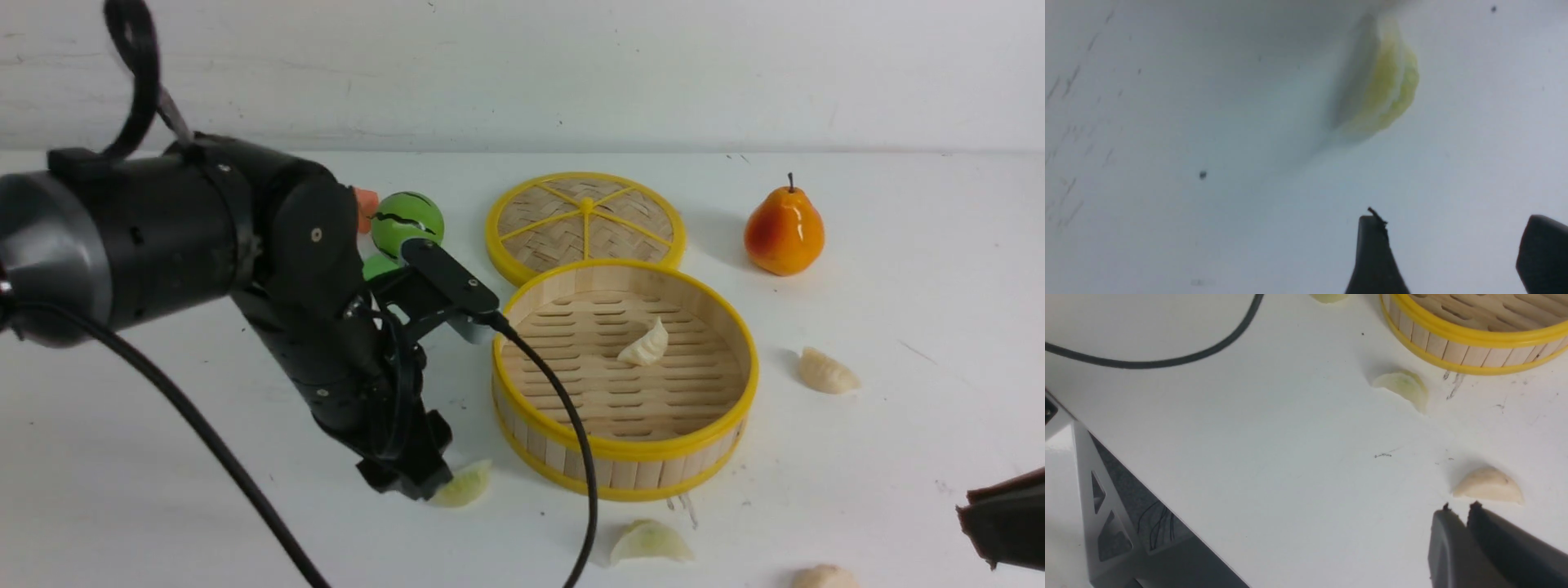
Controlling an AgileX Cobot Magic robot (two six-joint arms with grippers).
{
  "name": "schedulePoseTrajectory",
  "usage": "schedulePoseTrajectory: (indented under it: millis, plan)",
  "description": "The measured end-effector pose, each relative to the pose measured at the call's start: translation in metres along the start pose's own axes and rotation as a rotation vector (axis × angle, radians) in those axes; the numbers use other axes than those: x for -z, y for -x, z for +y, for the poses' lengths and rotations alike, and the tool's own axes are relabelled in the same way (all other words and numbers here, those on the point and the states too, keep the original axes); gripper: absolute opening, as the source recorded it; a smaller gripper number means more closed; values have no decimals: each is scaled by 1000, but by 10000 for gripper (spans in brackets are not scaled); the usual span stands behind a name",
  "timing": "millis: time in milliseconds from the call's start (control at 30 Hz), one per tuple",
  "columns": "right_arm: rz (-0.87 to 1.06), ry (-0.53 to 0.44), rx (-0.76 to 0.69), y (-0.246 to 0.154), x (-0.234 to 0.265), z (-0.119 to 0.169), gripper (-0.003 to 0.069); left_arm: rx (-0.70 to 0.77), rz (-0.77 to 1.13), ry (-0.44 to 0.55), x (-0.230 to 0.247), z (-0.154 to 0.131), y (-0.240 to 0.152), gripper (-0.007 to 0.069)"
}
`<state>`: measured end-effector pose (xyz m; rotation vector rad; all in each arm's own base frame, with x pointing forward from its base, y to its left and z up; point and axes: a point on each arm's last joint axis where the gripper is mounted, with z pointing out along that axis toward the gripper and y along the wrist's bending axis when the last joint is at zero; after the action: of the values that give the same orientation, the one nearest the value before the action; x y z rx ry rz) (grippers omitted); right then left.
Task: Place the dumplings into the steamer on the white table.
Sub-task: 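Reach for and grasp a dumpling on the table with the left gripper, then place the dumpling into the bamboo steamer basket with the left gripper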
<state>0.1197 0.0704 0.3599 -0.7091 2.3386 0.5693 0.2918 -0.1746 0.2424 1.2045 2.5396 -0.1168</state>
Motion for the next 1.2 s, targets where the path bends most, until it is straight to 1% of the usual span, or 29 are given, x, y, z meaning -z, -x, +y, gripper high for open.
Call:
schedulePoseTrajectory:
  millis: [133, 400, 500, 600, 700, 733, 767, 933, 1067, 1133, 1167, 1200]
  plan:
    - [0, -1, 0, 0, 0, 0, 69, 6, -28, -9, -22, 2, 7, 438]
    - [2, -4, 2, 0, 0, 0, 76, -5, 41, -42, -70, 4, 5, 433]
    - [2, -4, 2, 0, 0, 0, 76, -11, 32, -41, -86, 5, 6, 403]
    - [2, -4, 2, 0, 0, 0, 76, -4, 6, -32, -89, 6, 9, 349]
    - [4, -4, 1, -1, 0, -1, 76, 8, -12, -25, -89, 6, 10, 214]
    - [6, -3, 0, -1, -1, -1, 76, 18, -12, -25, -89, 6, 10, 141]
    - [6, -3, 0, -1, -1, -1, 76, 26, -12, -26, -89, 6, 10, 120]
    - [10, -3, -1, -2, -2, -1, 76, 72, 0, -35, -76, 5, 9, 123]
    - [9, -6, 0, -2, -2, -1, 76, 129, -80, -18, -25, 3, 14, 123]
    - [0, -14, 1, -1, -2, -2, 77, 193, -159, -5, 11, 3, 21, 123]
    - [-2, -14, 1, -1, -2, -2, 77, 209, -170, -5, 15, 3, 23, 123]
    - [-10, -17, 1, 0, -2, -2, 77, 257, -223, -4, 37, 3, 29, 123]
